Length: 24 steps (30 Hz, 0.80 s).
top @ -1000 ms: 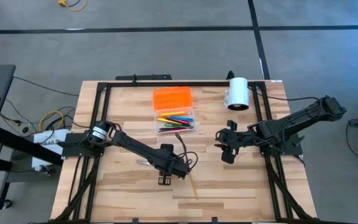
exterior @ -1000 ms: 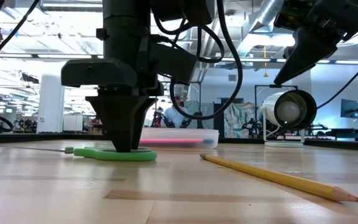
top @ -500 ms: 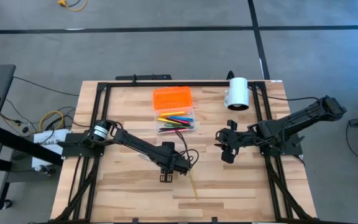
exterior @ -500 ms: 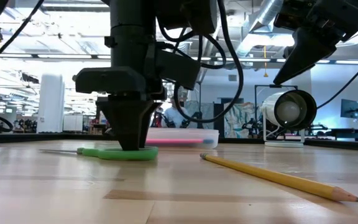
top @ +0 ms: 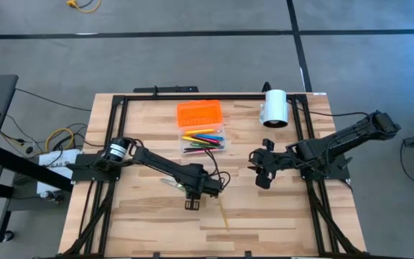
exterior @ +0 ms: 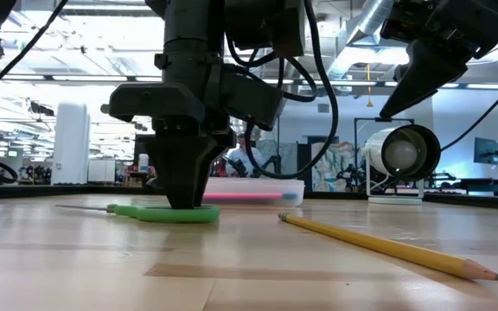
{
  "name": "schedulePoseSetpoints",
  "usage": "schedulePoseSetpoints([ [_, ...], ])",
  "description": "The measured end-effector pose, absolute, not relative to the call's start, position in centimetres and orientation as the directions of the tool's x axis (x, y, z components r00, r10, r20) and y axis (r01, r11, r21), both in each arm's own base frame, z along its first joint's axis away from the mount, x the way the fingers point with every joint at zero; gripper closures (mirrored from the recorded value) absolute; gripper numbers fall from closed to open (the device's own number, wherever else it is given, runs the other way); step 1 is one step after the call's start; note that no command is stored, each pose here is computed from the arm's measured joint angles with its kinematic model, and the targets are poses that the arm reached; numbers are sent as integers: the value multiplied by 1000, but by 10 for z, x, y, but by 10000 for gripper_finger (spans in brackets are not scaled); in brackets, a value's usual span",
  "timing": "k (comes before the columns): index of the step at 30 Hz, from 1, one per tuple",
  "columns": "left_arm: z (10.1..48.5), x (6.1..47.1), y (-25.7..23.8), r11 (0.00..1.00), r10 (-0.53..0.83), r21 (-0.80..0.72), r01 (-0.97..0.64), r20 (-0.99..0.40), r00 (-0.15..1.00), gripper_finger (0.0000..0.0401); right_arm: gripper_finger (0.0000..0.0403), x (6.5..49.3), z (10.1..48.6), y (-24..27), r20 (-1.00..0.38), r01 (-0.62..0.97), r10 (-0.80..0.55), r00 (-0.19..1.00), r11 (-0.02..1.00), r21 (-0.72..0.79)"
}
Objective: Pick & place school supplies into a supply box
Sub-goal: Put the green scissors into the supply box
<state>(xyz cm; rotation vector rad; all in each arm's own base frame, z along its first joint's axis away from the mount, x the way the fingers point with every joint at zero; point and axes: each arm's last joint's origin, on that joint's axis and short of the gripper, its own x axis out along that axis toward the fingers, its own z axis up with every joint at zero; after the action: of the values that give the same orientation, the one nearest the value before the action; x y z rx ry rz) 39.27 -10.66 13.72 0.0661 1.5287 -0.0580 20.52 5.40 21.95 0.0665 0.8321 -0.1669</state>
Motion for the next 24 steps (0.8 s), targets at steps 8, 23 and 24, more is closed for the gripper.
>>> schedulePoseSetpoints([
  [8,124,394,-109,998,-1,-1,68,-1000,4,335,285,205,220,54,-739,177,-119,663,984,0],
  [23,132,398,-108,997,51,51,51,-999,3,336,285,205,220,54,-739,174,-121,663,985,-6],
  [24,132,398,-108,997,52,52,52,-999,2,335,285,205,220,54,-739,174,-121,663,985,-6],
])
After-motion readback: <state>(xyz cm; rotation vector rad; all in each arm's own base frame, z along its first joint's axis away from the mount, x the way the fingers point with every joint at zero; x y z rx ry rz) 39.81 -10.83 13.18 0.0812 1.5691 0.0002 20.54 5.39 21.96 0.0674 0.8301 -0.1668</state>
